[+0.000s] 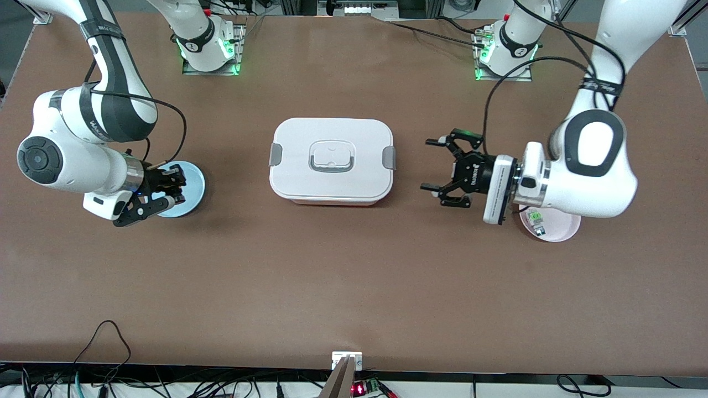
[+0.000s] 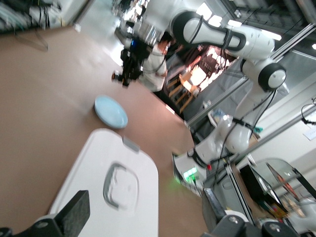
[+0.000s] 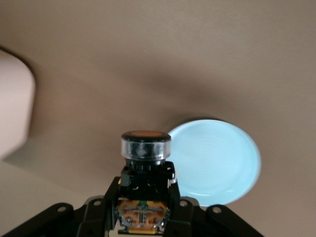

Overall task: Transfer orange switch to right arm and place
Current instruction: 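Move the switch over the blue plate while the left gripper withdraws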

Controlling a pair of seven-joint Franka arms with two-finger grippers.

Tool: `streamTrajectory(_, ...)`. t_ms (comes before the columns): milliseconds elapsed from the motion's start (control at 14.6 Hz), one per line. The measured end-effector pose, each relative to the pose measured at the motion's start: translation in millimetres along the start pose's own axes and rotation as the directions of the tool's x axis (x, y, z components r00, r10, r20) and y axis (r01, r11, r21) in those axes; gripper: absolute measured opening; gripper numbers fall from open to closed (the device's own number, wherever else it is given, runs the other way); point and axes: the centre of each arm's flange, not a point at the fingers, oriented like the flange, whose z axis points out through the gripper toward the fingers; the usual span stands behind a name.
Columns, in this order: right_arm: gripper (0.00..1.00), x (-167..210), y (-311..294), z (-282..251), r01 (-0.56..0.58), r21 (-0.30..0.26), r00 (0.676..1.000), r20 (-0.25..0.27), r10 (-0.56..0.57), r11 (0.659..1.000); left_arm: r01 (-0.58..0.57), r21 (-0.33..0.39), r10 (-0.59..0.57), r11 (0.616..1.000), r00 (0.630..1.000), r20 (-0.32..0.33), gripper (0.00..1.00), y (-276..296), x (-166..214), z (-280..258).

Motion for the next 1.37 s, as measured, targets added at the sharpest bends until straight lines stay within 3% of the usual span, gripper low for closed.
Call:
streamTrajectory(137, 0.41, -7, 18, 10, 0.112, -0.021, 0.994, -0.006, -0.112, 0.993, 0.127, 0.056, -0.134, 0.99, 0.98, 0.144, 1.0, 17, 7, -13)
streamTrajectory(342, 0.41, -20, 47, 25, 0.298, -0.025, 0.954, -0.011, -0.299, 0.954, 0.283, 0.209, -0.341, 0.936, 0.878, 0.337, 1.0, 44, 12, -31)
streamTrajectory(548, 0.41, -33, 68, 46, 0.475, -0.046, 0.879, -0.007, -0.476, 0.879, 0.349, 0.375, -0.496, 0.859, 0.746, 0.443, 1.0, 47, -5, -42)
streamTrajectory(685, 0.41, -40, 76, 63, 0.562, -0.058, 0.826, -0.013, -0.563, 0.825, 0.361, 0.471, -0.576, 0.805, 0.666, 0.473, 1.0, 46, -16, -51)
streamTrajectory(890, 0.41, -49, 79, 90, 0.629, -0.071, 0.775, -0.022, -0.632, 0.774, 0.395, 0.613, -0.706, 0.685, 0.566, 0.425, 1.0, 61, -12, -71)
streamTrajectory(1027, 0.41, -55, 73, 111, 0.657, -0.077, 0.751, -0.024, -0.66, 0.75, 0.41, 0.685, -0.768, 0.602, 0.53, 0.358, 1.0, 71, -5, -81)
streamTrajectory(1232, 0.41, -64, 64, 139, 0.7, -0.073, 0.711, -0.013, -0.703, 0.71, 0.37, 0.784, -0.811, 0.499, 0.518, 0.271, 1.0, 88, 9, -88)
streamTrajectory(1369, 0.41, -67, 61, 147, 0.739, -0.086, 0.67, -0.008, -0.743, 0.668, 0.339, 0.856, -0.819, 0.391, 0.552, 0.156, 1.0, 104, 22, -98)
